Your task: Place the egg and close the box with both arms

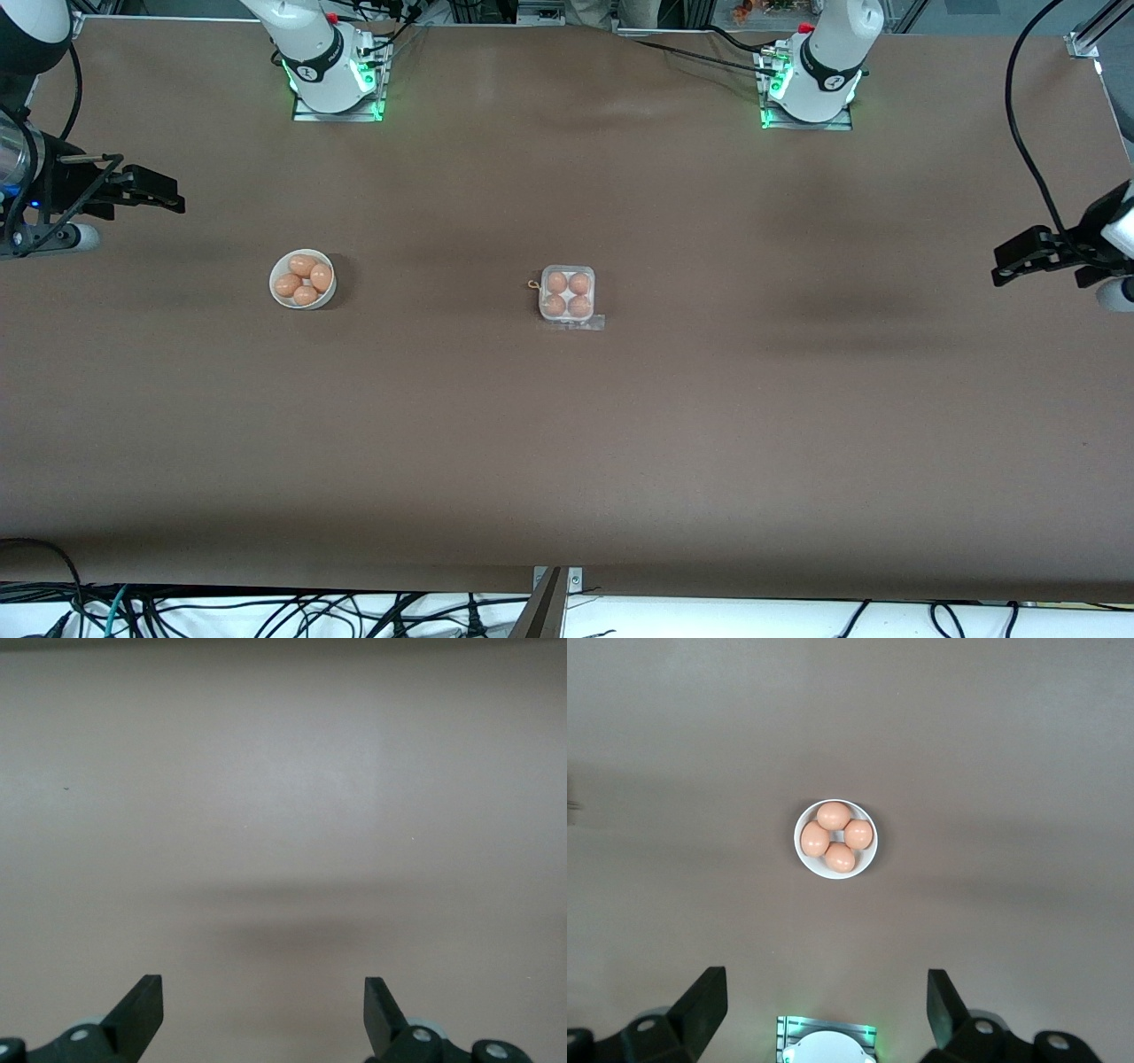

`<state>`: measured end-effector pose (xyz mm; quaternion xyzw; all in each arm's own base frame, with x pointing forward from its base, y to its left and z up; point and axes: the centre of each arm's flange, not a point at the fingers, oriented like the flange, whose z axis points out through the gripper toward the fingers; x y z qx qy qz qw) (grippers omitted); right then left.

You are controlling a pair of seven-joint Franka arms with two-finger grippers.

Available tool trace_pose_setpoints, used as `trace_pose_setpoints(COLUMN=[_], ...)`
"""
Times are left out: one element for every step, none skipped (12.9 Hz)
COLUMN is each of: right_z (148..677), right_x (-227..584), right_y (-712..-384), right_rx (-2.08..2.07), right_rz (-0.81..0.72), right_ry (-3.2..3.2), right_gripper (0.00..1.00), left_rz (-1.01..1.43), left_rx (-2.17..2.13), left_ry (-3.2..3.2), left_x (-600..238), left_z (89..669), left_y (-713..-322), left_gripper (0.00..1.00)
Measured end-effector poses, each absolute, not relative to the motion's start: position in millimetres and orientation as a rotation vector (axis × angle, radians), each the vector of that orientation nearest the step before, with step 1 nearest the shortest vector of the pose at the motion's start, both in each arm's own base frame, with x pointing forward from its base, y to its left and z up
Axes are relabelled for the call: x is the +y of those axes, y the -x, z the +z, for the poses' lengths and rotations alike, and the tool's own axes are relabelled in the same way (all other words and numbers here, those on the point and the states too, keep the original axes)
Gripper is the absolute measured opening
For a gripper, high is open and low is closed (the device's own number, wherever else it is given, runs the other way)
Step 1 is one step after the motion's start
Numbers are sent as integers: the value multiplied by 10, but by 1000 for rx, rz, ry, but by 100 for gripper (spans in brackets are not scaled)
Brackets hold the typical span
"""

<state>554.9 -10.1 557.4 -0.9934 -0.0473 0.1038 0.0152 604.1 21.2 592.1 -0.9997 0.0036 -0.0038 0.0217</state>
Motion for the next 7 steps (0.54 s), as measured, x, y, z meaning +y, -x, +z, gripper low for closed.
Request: trace_pose_setpoints(right_z=[5574, 5574, 5574, 5573, 5573, 5573, 5573], right_x=[-101, -101, -101, -101, -101, -101, -101], right_y=[-5549, -5548, -5548, -5548, -5547, -5547, -5547], right_rx=[-146, -145, -145, -145, -145, -145, -144], right_rz=[323, 323, 323, 324, 325, 325, 325], right_ry=[3091, 3091, 3091, 3091, 3091, 3091, 3091], right_gripper=[100, 100, 100, 100, 100, 100, 100], left_rz=[-13, -16, -18, -19, -18, -17, -15], left_rx=[15, 22, 29, 34, 37, 39, 40], left_ry=[3100, 3102, 3104, 3105, 3106, 3106, 3106], left_x=[201, 179, 156, 139, 129, 123, 120], left_z=[5925, 5936, 5949, 5955, 5955, 5952, 5949], left_y=[-6016, -5996, -5978, -5964, -5957, -5953, -5951], left_gripper=[100, 100, 100, 100, 100, 100, 100])
